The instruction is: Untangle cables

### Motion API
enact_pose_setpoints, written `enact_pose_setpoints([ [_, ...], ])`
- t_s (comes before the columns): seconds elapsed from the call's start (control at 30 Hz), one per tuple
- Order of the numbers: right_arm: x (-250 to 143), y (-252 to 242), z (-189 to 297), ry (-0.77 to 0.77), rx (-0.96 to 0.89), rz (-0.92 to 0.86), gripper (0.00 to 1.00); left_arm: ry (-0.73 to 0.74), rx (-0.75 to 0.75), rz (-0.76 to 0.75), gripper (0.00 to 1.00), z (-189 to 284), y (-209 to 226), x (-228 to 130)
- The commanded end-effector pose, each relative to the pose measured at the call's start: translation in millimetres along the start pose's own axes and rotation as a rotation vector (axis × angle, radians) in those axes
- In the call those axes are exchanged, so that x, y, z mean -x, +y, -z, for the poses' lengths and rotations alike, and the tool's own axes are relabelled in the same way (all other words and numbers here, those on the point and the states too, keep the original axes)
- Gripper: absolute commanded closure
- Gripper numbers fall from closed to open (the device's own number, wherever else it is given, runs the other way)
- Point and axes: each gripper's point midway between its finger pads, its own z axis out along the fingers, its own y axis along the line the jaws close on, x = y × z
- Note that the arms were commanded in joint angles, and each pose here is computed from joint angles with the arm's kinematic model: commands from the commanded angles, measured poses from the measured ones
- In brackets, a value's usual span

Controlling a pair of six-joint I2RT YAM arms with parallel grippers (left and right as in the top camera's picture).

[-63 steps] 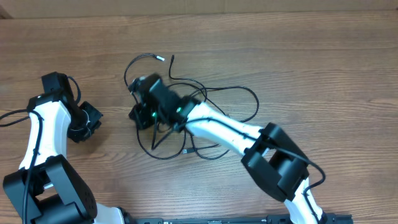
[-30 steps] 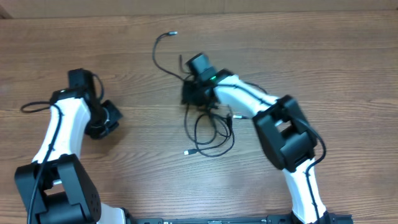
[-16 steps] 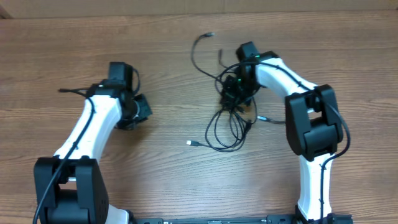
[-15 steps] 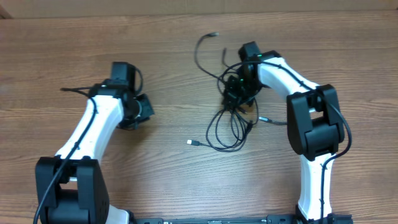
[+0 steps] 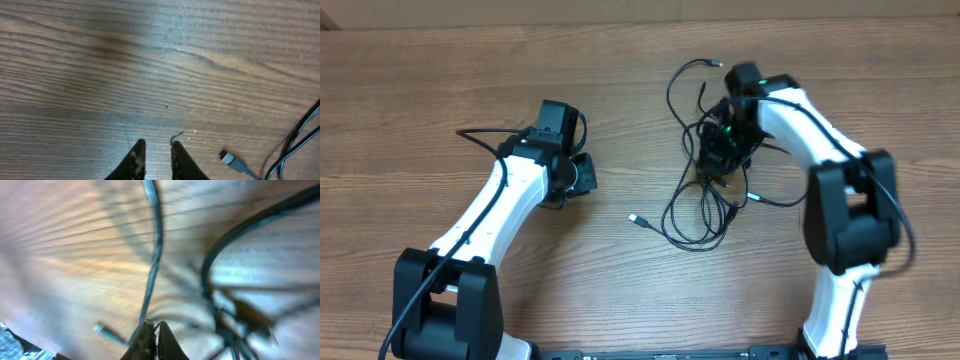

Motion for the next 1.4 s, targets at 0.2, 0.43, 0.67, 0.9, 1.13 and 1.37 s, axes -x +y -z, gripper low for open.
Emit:
enact_pose_setpoints([
  [0.2, 23, -31, 112, -0.318, -0.097, -0.025, 0.81, 0.088, -0.017, -0.116, 0.65, 3, -2, -23],
  [0.43, 21, -91, 120, -0.308, -0.171, -0.171, 0.36, 0.140, -0.129, -0.177, 0.60, 4, -31, -40],
  [0.67, 0, -123, 92, -0.231, -0.195, -0.242, 0.22, 0.112, -0.171, -0.260, 0.51, 3, -71, -52],
  [0.9, -31, -116, 39, -0.109, -0.108, -0.231, 0.24, 0.016, -0.258, -0.332, 0.36, 5, -122, -53],
  [1.13, -50, -103, -8, -0.079, -0.068, -0.177, 0.25, -0.113, -0.377, -0.407, 0.21, 15, -171, -44],
  [1.37, -53, -96, -26, -0.094, -0.076, -0.113, 0.25, -0.170, -0.367, -0.368, 0.28, 13, -180, -37],
])
